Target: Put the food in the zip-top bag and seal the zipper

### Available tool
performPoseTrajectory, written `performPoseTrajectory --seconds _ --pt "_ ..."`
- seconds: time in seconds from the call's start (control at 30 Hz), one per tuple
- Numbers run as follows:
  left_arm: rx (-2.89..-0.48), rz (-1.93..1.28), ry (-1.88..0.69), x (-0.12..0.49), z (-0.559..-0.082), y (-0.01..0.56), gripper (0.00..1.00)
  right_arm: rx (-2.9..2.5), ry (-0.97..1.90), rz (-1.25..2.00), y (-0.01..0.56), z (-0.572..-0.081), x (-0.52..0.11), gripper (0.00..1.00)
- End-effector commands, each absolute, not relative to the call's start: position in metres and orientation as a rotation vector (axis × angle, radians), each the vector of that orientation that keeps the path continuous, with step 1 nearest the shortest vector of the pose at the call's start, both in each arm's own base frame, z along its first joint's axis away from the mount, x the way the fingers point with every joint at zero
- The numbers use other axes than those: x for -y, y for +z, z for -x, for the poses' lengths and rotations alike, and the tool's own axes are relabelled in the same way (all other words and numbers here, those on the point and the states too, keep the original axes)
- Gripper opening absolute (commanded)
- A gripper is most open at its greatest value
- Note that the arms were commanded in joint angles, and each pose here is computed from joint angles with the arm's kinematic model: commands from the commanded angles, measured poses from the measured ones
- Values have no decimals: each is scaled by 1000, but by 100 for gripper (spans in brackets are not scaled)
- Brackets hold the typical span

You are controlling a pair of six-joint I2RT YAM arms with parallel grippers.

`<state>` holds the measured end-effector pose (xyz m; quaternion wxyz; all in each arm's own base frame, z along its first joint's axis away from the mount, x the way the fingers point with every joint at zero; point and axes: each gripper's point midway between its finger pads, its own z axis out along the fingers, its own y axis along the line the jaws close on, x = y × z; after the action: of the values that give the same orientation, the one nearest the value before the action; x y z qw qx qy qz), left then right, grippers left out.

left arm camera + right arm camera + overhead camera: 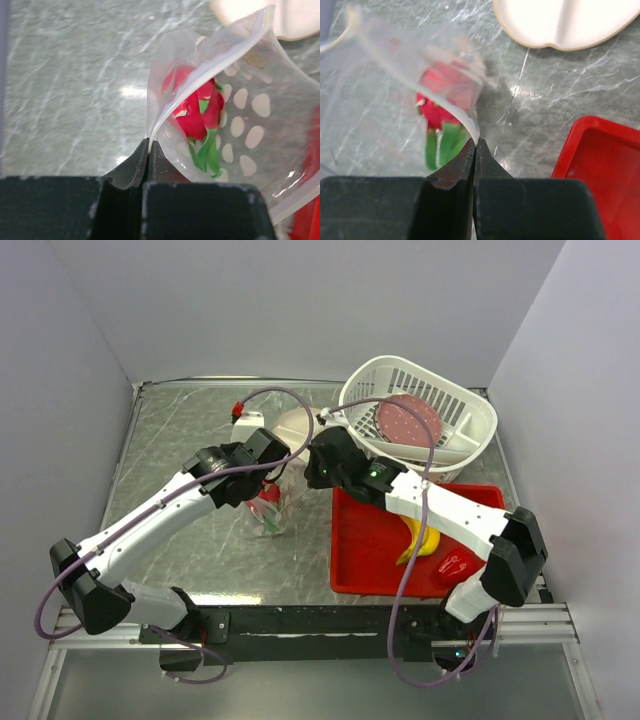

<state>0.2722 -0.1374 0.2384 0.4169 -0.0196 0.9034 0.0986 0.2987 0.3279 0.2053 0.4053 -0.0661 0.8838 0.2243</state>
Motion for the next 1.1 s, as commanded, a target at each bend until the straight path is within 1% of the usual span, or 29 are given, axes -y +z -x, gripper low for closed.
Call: performPoseTrajectory --seconds 0.0,0.03,0.1,0.13,0.2,0.23,0.3,0.33,0.4,0.43,0.53,0.67,0.73,0.8,0.87,0.93,1.07 --pt "-2168 30 6 172 -290 256 1 -2185 619 200 223 -285 -326 13" --pt "-2162 21 -26 177 -291 256 1 -2184 615 201 224 -283 -325 20" --pt "-2138 -6 -119 194 -296 262 1 -2196 581 192 223 -279 -321 27" --pt "-2132 -14 -138 198 -297 260 1 -2188 578 181 230 -278 -318 36" --pt "-2126 -39 -201 210 -299 261 1 -2201 551 153 231 -272 -311 46" --pt "-2114 -41 -229 215 -301 260 1 -2196 550 136 235 -269 -305 54" --pt "-2096 -50 -277 223 -302 263 1 -2223 507 55 232 -263 -287 59" --pt "-2092 -58 -310 229 -302 262 1 -2217 496 15 235 -259 -276 63" --pt "-2089 -66 -328 232 -303 261 1 -2250 442 -96 229 -251 -253 70" --pt "-2094 -73 -341 234 -301 259 1 -2233 399 -160 229 -248 -236 75" --pt "-2083 -90 -385 239 -299 261 1 -2293 249 -356 203 -231 -190 84" --pt "-2084 -96 -439 244 -295 262 1 -2401 -3 -566 158 -203 -130 87" --pt "-2080 -99 -451 244 -293 263 1 -2433 -67 -653 137 -193 -113 89" --pt "-2080 -98 -459 244 -292 264 1 -2454 -105 -760 124 -187 -99 88" --pt "-2080 -100 -462 244 -291 264 1 -2454 -150 -819 114 -179 -87 83" --pt "-2079 -101 -461 243 -290 263 1 -2434 -154 -889 108 -177 -80 80" --pt "-2080 -96 -458 241 -289 262 1 -2436 -162 -945 98 -177 -76 79"
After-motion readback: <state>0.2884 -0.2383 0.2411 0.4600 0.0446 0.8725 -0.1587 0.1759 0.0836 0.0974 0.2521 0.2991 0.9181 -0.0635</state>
